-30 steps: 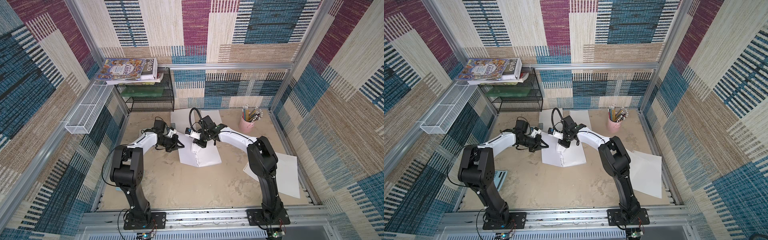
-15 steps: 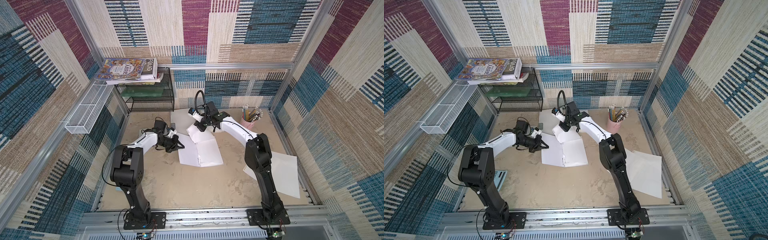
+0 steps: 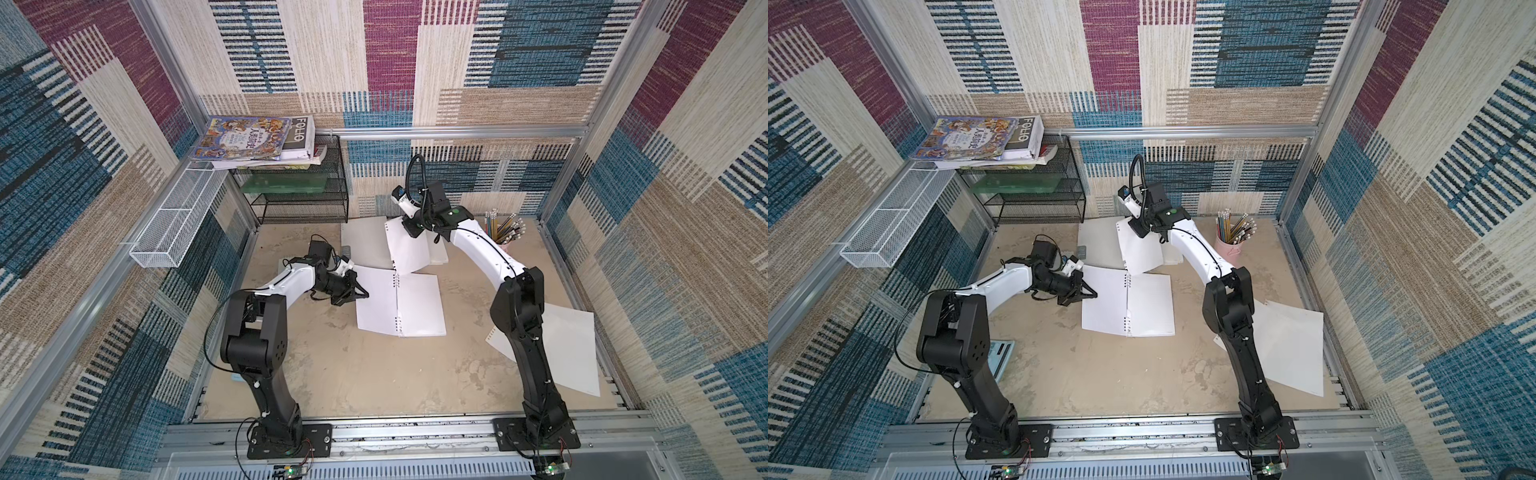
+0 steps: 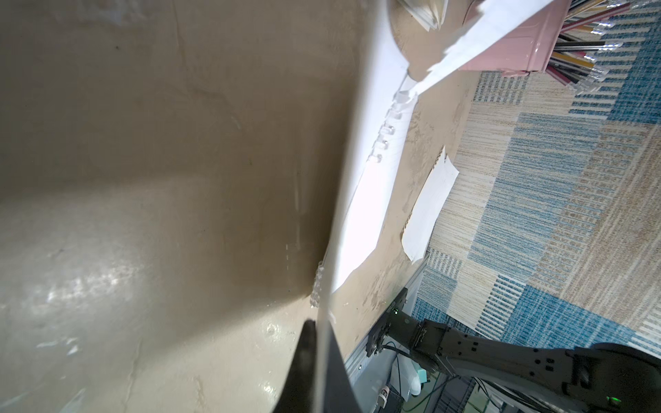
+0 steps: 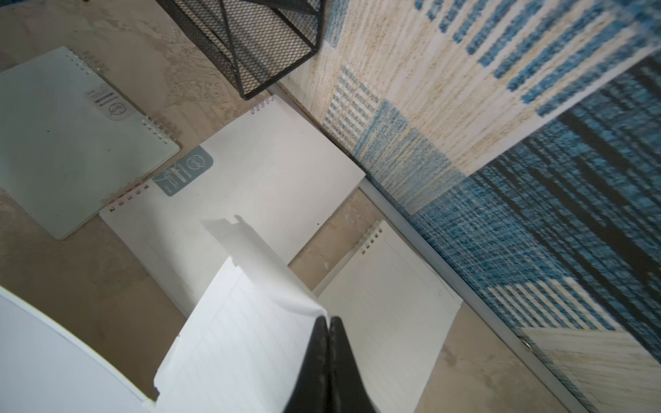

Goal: Tear off pages from different notebooks
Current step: Tear off the paper from the notebook, then place the paper at the center of the board.

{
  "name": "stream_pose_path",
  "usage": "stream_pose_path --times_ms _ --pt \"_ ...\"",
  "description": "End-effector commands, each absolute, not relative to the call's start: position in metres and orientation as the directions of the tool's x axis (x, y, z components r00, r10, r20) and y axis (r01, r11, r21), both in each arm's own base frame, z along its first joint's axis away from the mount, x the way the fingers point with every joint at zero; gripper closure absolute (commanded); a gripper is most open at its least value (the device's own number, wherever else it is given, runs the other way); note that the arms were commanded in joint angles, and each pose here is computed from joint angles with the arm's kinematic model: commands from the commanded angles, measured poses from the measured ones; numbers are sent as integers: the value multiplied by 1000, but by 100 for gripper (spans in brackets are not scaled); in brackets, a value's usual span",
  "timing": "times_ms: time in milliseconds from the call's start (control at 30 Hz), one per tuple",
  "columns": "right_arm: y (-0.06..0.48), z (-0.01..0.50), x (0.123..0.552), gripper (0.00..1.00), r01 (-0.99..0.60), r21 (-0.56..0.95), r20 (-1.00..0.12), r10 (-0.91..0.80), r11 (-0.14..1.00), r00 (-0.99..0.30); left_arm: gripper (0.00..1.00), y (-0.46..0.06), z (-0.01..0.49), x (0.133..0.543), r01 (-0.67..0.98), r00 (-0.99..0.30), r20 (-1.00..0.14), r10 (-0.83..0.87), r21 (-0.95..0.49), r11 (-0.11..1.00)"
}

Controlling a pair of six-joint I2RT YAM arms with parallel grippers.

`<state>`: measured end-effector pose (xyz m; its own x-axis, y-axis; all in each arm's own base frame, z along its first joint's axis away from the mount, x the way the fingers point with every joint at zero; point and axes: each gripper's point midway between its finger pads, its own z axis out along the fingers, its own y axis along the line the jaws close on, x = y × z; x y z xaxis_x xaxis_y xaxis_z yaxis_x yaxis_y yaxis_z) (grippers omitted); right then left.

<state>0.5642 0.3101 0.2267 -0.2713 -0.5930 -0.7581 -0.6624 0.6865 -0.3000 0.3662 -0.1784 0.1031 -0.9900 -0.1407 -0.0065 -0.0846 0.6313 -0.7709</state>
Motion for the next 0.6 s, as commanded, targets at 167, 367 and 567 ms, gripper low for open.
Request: stream_pose_path --times_ms 167,367,567 --pt "252 282 558 100 -542 -346 -769 -562 766 -304 100 -177 113 367 -87 -990 -3 -139 -769 633" --pt "188 293 494 100 -405 -351 -722 -520 844 -456 100 -163 125 370 -128 -980 -15 -200 -725 677" --pt "58 258 381 100 17 -446 -708 -340 895 -619 100 -144 142 371 -151 -975 -37 -221 -621 769"
